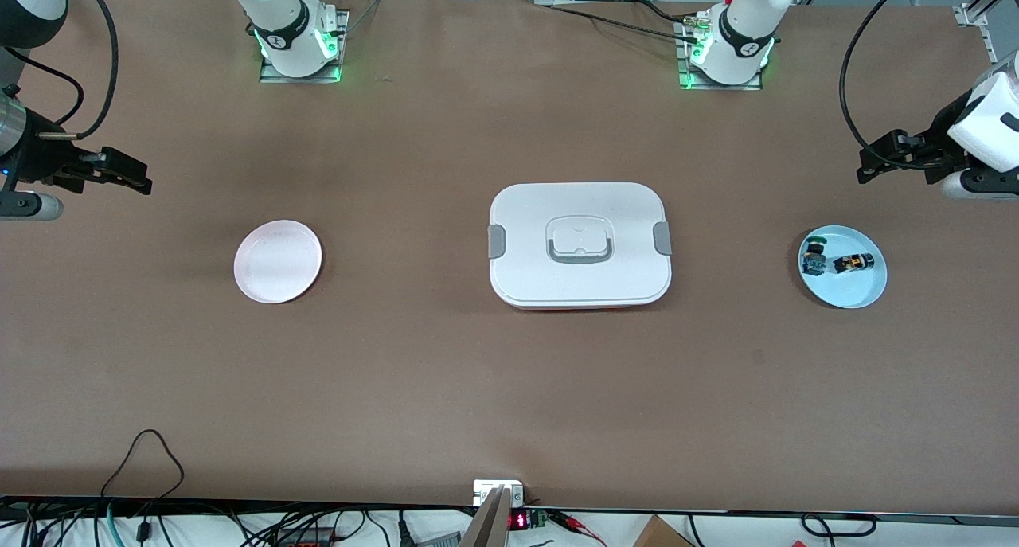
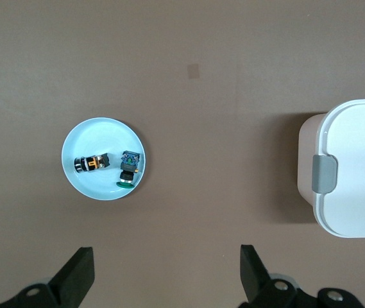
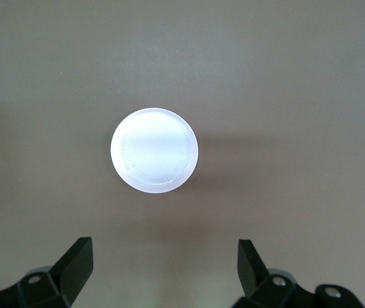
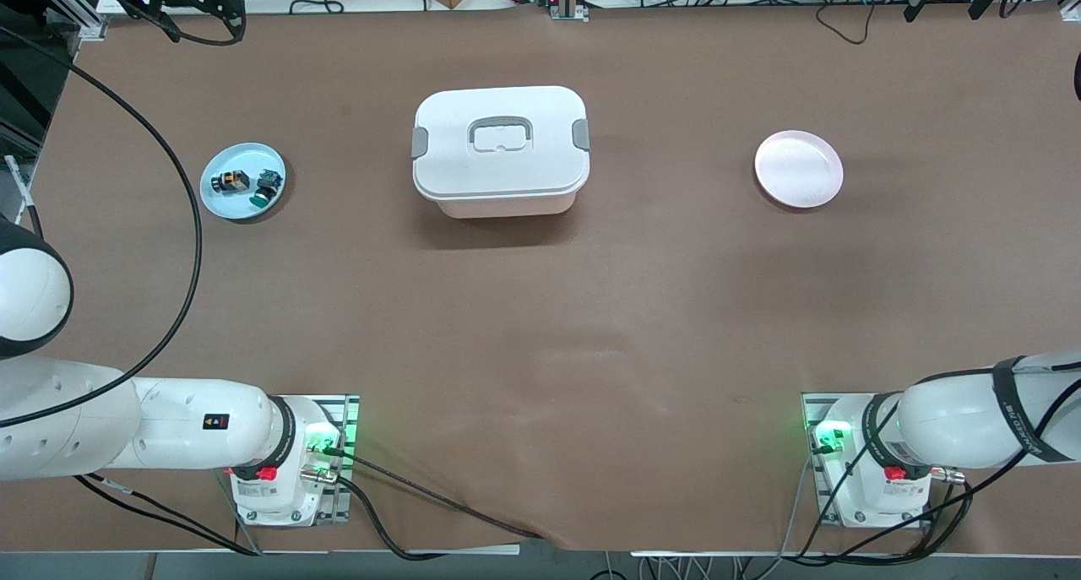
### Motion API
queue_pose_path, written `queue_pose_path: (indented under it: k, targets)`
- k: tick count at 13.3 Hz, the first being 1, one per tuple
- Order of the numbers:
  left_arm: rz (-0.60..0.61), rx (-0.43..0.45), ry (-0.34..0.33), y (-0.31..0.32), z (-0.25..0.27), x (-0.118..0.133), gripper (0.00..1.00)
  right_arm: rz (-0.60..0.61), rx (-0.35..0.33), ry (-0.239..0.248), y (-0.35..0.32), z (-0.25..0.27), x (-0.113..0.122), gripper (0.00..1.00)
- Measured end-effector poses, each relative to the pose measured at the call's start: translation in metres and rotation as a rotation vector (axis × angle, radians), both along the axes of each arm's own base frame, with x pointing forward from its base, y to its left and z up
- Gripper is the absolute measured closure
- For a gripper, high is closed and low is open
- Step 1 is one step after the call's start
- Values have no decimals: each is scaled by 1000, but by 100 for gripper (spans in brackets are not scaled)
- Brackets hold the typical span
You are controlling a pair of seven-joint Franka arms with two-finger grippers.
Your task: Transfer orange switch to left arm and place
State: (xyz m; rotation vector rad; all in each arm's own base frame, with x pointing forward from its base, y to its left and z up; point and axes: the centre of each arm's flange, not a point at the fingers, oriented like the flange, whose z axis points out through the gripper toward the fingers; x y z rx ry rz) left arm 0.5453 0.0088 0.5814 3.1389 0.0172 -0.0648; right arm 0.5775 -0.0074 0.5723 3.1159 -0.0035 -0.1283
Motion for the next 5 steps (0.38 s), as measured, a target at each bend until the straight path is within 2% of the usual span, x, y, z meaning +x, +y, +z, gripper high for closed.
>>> queue_pose_path:
  k: [5]
  targets:
    - [-2, 0, 2, -1, -1, 2, 0, 1, 0, 1, 0, 0, 0, 0]
